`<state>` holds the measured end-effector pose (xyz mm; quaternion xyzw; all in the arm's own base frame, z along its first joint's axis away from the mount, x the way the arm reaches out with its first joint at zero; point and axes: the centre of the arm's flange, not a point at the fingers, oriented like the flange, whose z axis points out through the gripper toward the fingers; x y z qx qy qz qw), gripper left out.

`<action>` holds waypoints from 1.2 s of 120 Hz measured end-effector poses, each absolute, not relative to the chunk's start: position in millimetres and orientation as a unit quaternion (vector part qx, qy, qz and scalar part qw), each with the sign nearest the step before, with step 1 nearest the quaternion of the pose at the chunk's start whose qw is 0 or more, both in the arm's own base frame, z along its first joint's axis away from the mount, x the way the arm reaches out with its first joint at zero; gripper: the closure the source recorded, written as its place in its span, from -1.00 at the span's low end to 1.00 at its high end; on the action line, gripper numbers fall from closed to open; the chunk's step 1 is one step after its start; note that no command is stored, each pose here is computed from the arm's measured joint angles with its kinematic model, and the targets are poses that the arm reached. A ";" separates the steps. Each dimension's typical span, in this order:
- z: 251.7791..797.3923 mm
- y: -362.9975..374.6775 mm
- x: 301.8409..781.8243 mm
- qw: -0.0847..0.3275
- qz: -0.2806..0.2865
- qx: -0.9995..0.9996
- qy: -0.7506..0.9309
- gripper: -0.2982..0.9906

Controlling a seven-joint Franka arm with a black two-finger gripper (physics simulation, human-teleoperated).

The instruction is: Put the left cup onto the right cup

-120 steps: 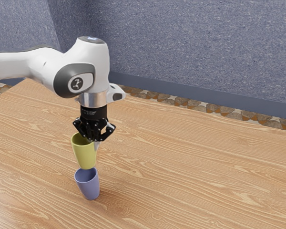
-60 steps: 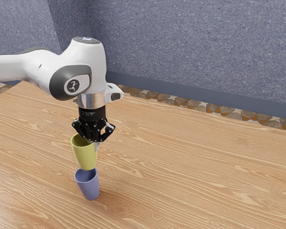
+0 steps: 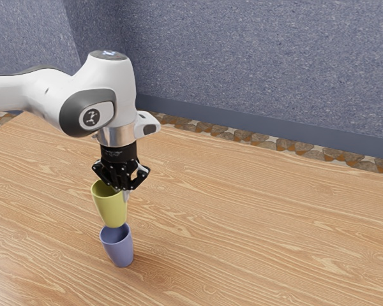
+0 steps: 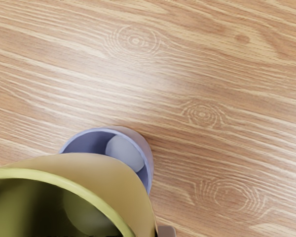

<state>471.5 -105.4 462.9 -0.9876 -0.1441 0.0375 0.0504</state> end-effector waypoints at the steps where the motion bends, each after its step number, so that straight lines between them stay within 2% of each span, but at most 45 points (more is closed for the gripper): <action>1: 463.0 -105.4 471.5 0.050 0.037 -0.988 -0.144 0.68; 68: 435.2 -106.2 479.0 0.039 0.037 -0.988 -0.147 0.68; 144: 436.6 -103.9 469.3 0.040 0.030 -0.987 -0.151 0.68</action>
